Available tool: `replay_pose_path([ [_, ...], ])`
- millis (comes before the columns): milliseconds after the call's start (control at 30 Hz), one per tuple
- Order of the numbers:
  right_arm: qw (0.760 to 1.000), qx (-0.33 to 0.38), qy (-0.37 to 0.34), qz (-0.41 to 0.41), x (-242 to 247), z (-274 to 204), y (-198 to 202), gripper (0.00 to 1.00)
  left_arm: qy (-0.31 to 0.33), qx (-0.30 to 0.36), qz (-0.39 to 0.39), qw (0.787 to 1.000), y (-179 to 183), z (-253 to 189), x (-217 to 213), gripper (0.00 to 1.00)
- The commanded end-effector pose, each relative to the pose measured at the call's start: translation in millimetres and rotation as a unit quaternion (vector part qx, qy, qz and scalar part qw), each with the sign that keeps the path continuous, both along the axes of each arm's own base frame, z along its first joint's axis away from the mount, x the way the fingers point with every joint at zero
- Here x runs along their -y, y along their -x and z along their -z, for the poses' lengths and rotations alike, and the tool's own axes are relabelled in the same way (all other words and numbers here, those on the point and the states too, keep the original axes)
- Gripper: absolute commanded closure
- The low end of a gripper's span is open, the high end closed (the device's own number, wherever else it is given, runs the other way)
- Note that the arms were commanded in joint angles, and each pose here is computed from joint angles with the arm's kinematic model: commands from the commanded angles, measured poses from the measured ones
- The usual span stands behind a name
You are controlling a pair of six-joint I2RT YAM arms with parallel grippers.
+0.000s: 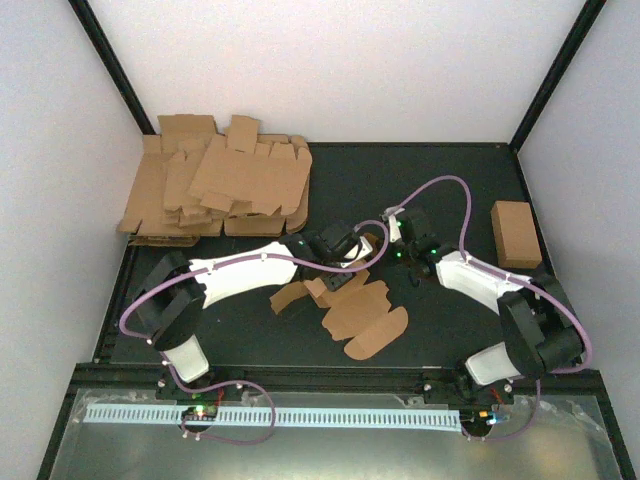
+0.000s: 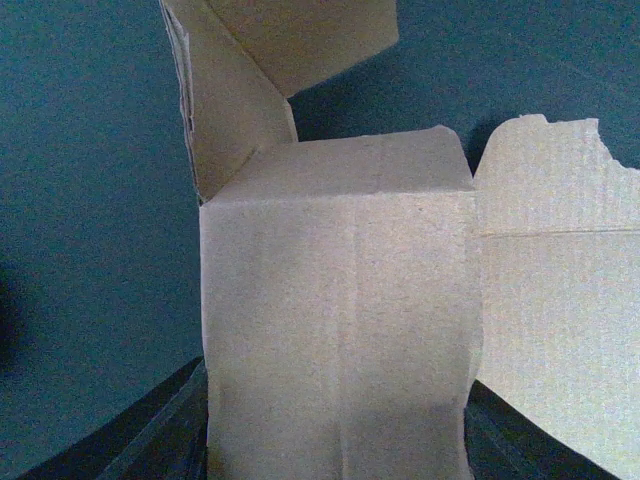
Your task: Fold the paper box
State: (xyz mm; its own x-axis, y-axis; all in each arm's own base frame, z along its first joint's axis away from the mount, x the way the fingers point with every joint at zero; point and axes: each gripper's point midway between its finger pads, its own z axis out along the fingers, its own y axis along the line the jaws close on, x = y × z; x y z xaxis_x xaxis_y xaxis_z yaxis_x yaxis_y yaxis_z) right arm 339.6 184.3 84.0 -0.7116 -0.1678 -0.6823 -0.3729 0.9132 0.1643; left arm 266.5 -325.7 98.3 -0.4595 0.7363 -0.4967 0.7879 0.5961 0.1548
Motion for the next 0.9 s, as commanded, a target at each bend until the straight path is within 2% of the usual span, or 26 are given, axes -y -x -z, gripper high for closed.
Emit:
replay_pose_path([
  [0, 1.000, 0.002, -0.013, -0.015, -5, -17, 10, 0.80, -0.053, -0.052, 0.014, 0.997, 19, 29, -14, 0.44],
  [167, 1.000, -0.012, -0.012, -0.025, -5, -24, 23, 0.89, -0.037, -0.055, 0.020, 0.998, 19, 19, -8, 0.44],
  [433, 0.998, -0.047, -0.013, -0.045, -10, -26, 47, 0.98, -0.047, -0.055, 0.017, 0.997, 17, 23, -9, 0.44],
  [867, 0.992, -0.091, -0.041, -0.077, -24, -31, 85, 0.98, -0.051, -0.058, 0.013, 0.997, 17, 24, -10, 0.44],
])
